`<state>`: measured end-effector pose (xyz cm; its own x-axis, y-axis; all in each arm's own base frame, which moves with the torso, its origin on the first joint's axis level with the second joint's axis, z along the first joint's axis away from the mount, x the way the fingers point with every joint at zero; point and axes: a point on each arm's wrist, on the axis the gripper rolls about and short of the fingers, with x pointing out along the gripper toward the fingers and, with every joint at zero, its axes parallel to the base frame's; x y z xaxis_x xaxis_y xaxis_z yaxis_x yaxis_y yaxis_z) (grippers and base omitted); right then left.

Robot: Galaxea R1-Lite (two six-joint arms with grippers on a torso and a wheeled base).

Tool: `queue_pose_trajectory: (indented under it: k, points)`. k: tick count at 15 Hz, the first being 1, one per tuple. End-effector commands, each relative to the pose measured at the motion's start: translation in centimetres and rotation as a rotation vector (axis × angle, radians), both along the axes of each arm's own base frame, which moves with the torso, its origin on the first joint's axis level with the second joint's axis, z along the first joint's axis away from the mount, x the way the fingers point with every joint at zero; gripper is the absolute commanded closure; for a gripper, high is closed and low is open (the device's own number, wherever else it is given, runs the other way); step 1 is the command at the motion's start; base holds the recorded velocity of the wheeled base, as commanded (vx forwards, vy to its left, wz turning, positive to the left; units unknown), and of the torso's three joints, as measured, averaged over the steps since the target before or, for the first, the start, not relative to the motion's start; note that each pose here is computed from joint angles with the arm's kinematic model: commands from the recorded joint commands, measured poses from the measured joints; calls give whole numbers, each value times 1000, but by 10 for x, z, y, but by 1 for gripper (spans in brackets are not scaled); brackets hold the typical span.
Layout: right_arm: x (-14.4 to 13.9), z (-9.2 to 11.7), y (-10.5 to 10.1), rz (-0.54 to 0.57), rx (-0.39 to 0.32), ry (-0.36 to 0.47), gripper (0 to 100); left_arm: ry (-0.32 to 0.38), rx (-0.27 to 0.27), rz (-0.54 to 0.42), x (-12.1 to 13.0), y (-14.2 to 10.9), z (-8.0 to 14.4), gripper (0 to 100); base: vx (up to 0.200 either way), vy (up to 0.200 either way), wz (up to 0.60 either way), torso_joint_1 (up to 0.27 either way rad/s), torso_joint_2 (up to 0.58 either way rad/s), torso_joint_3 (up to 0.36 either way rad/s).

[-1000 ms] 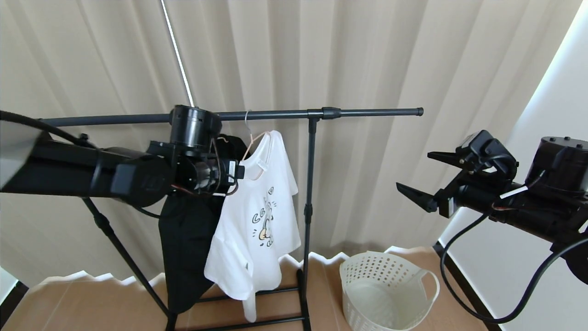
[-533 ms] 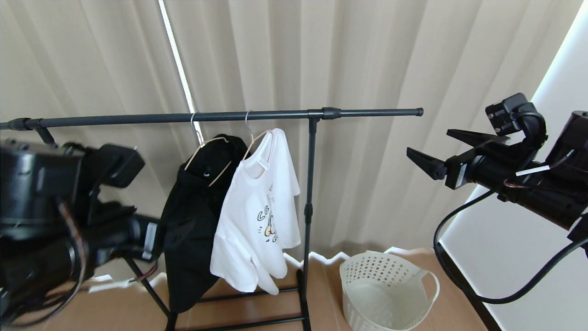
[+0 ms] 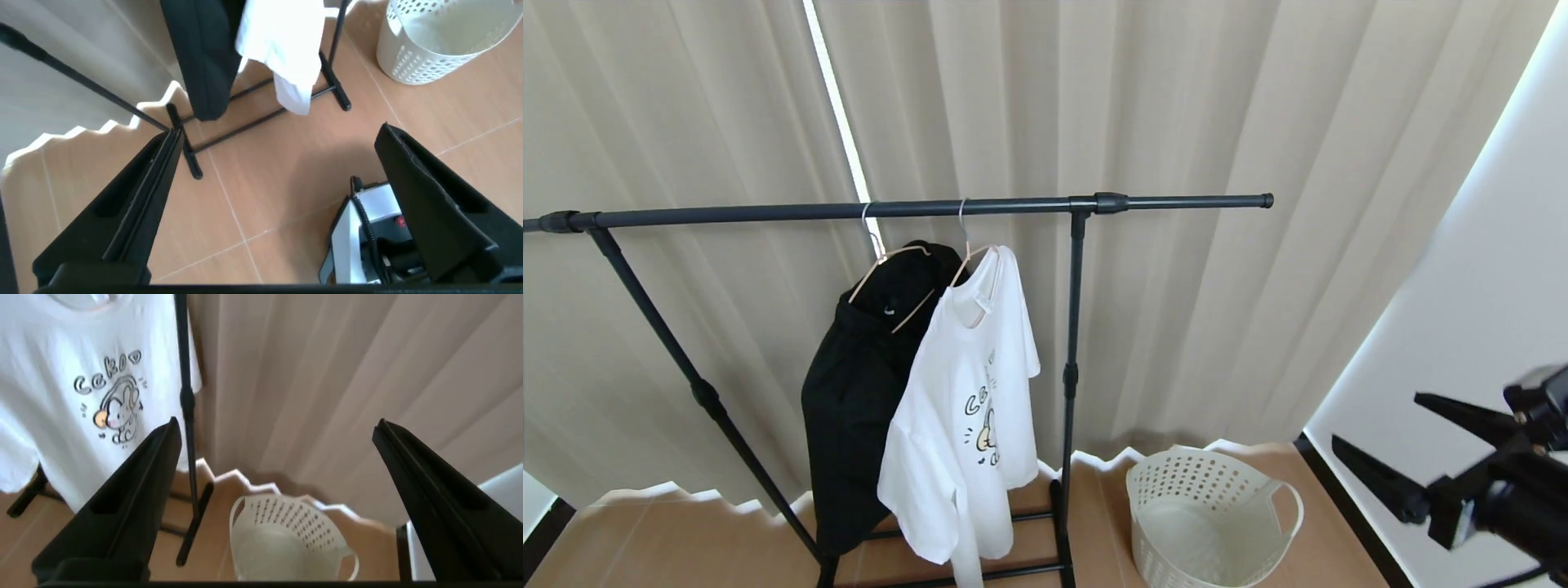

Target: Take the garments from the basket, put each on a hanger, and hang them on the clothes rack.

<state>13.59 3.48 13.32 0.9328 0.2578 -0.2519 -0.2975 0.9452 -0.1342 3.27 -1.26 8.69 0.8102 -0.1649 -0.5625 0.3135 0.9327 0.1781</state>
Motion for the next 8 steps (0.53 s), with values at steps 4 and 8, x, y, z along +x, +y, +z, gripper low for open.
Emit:
queue_pose_trajectory:
  k: [4,8]
  points:
    - [-116,-41,-30,-48,-4,61,0,-118,11,131,-18,14,-7,0,0,0,0,0,0,0]
    - [-142,-53,-38,-238,84,19,0,-326,150,443,-37,21,-4,0,0,0,0,0,0,0]
